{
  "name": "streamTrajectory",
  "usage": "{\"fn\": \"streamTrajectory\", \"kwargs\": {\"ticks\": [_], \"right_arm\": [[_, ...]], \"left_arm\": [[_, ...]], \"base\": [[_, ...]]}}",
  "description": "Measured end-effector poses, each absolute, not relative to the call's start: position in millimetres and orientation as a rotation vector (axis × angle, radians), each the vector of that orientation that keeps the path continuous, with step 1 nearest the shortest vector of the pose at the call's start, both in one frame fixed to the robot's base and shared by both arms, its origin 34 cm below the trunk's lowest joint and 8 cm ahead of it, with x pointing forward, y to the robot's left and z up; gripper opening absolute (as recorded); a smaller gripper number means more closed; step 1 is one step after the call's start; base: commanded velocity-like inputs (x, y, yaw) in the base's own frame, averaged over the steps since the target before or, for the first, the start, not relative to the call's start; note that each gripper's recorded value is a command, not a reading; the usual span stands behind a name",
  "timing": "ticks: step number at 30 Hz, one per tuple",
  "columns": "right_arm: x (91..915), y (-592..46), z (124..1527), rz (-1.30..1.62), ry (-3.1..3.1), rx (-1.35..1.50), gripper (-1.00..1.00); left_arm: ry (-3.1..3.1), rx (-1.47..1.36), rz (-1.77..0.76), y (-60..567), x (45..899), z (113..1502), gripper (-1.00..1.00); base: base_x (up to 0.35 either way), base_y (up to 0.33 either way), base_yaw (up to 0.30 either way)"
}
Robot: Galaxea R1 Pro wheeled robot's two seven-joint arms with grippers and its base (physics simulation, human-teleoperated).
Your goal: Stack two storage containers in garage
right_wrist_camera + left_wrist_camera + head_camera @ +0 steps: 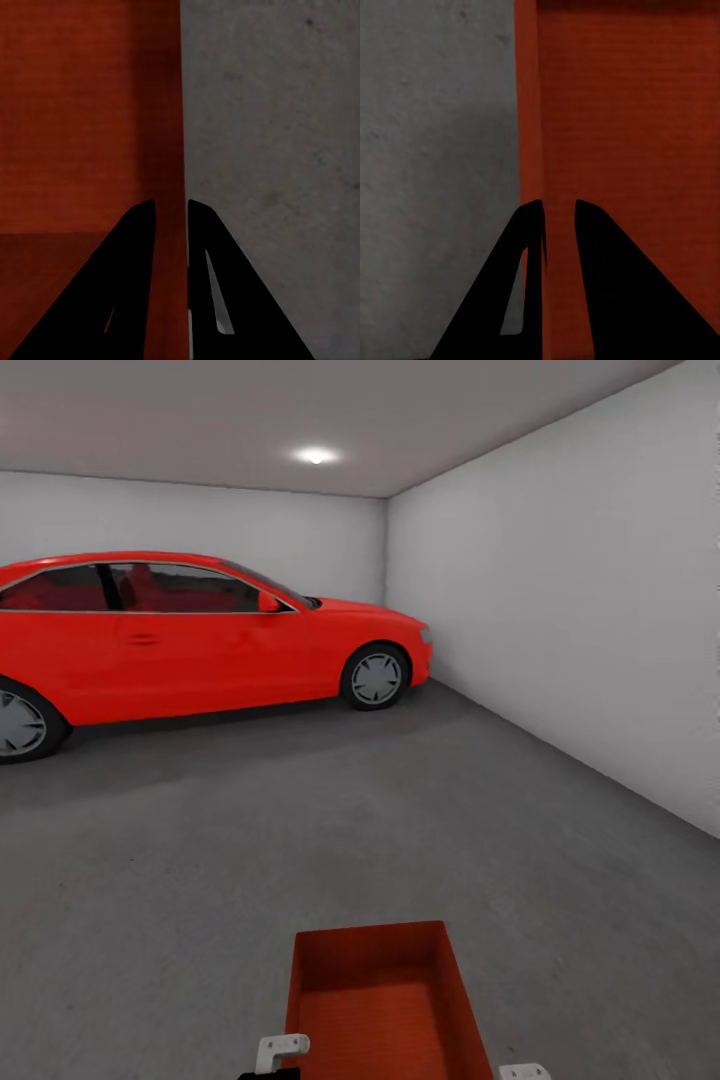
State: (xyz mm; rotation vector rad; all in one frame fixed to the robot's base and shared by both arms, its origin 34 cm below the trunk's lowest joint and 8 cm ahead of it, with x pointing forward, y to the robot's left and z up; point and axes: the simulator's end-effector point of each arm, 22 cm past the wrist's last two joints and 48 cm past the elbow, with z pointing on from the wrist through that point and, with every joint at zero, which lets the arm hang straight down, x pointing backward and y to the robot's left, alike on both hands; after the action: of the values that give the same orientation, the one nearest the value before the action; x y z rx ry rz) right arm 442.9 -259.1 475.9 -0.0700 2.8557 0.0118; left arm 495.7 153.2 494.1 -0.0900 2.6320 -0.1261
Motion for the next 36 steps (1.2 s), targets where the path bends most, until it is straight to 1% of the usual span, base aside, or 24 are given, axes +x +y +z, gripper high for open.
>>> {"fn": "streamTrajectory", "kwargs": {"ticks": [6,10,36], "right_arm": [[441.6,-259.2,474.8,0.012,2.860,-0.070,-1.00],[440.8,-259.1,473.8,0.011,2.863,-0.070,-1.00],[435.9,-259.3,469.4,0.012,2.878,-0.070,-1.00]], "left_arm": [[2.636,-0.090,-0.126,153.0,494.7,492.8,-1.00],[2.639,-0.090,-0.127,153.1,493.8,491.6,-1.00],[2.654,-0.092,-0.126,152.9,489.1,486.4,-1.00]], "base": [[0.219,0.186,-0.223],[0.097,0.063,-0.247],[0.005,0.003,-0.254]]}}
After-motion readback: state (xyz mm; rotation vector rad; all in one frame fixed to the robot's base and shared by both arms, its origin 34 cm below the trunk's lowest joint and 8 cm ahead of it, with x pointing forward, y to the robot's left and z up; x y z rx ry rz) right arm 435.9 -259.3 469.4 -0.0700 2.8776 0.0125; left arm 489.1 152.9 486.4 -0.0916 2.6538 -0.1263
